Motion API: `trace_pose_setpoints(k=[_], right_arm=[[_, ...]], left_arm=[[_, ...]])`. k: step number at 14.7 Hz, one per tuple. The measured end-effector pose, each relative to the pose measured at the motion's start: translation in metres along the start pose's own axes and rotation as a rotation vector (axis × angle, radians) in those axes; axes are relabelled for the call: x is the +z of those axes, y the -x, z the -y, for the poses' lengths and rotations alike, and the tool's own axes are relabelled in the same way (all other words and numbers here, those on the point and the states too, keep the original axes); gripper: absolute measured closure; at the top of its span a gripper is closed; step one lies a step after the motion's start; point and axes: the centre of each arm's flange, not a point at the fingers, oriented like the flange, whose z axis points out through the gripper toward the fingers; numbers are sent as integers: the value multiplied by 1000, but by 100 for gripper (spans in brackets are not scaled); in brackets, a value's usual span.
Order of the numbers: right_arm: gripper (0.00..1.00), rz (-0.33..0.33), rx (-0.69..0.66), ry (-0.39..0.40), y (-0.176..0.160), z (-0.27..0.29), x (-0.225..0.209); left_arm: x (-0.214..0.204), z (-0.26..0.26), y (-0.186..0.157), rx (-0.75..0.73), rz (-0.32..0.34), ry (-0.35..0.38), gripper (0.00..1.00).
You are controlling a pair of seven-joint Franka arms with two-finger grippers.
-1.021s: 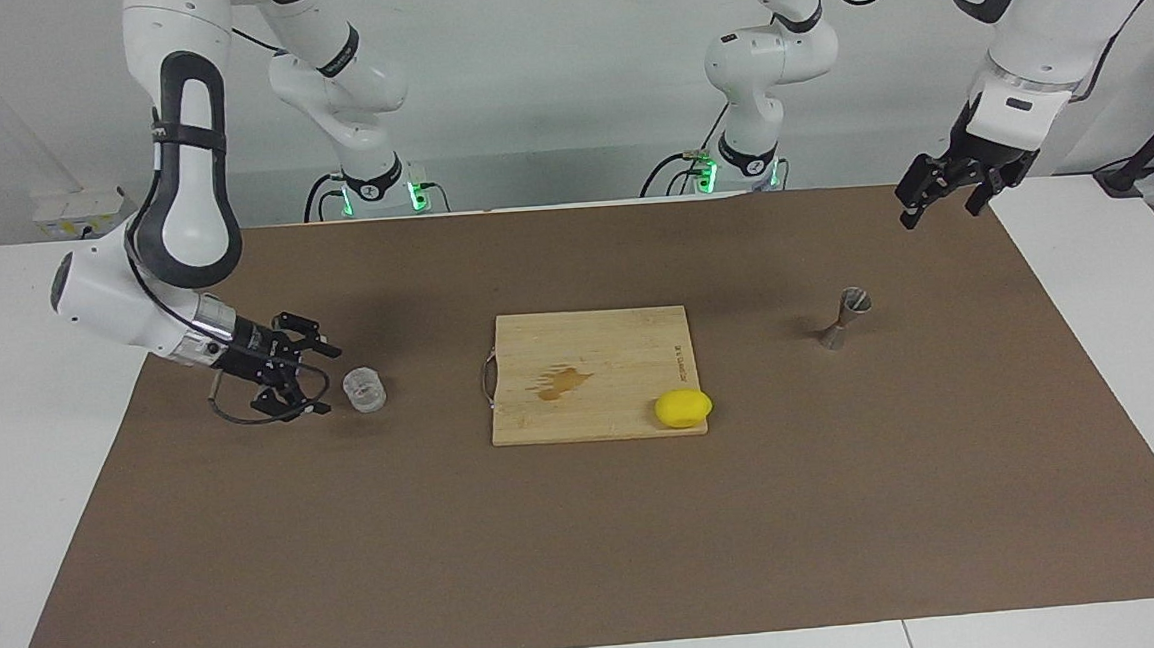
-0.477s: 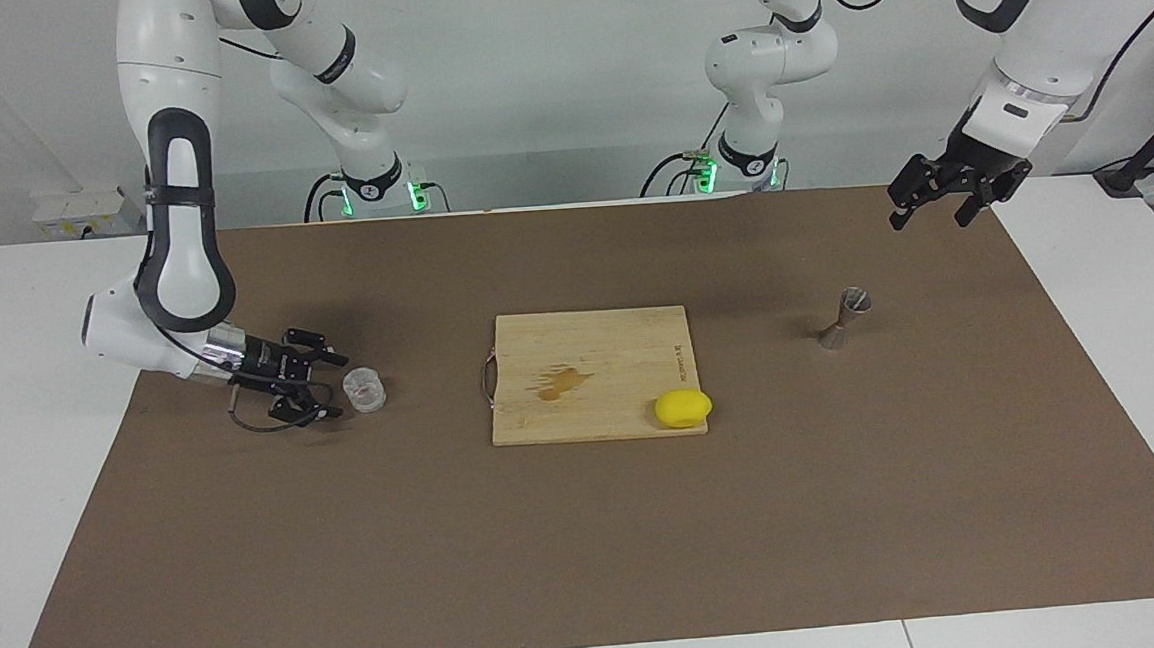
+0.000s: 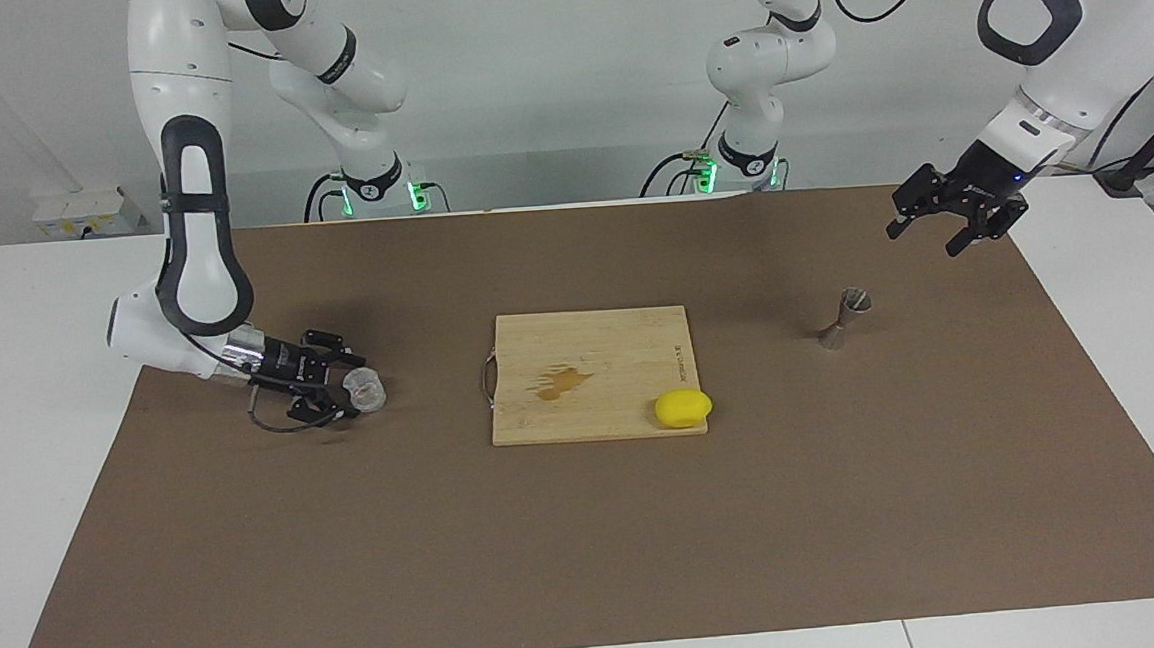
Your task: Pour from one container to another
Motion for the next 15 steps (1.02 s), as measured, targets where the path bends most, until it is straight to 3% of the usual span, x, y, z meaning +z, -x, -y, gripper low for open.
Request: trace_pose_setpoints(k=[5, 10, 12, 13, 15], right_arm=[[0, 23, -11, -7, 7, 1, 9], [1, 27, -22, -10, 5, -1, 10], [3, 27, -26, -10, 5, -1, 10], [11, 27, -32, -10, 6, -1, 10], [33, 26, -38, -10, 6, -1, 10]], left_arm=[[29, 36, 12, 256, -88, 138, 0], [46, 59, 21, 453, -273, 296, 0], [67, 71, 28, 480, -291, 386, 0], [77, 78, 31, 502, -310, 423, 0], [96, 94, 35, 621, -425, 465, 0]])
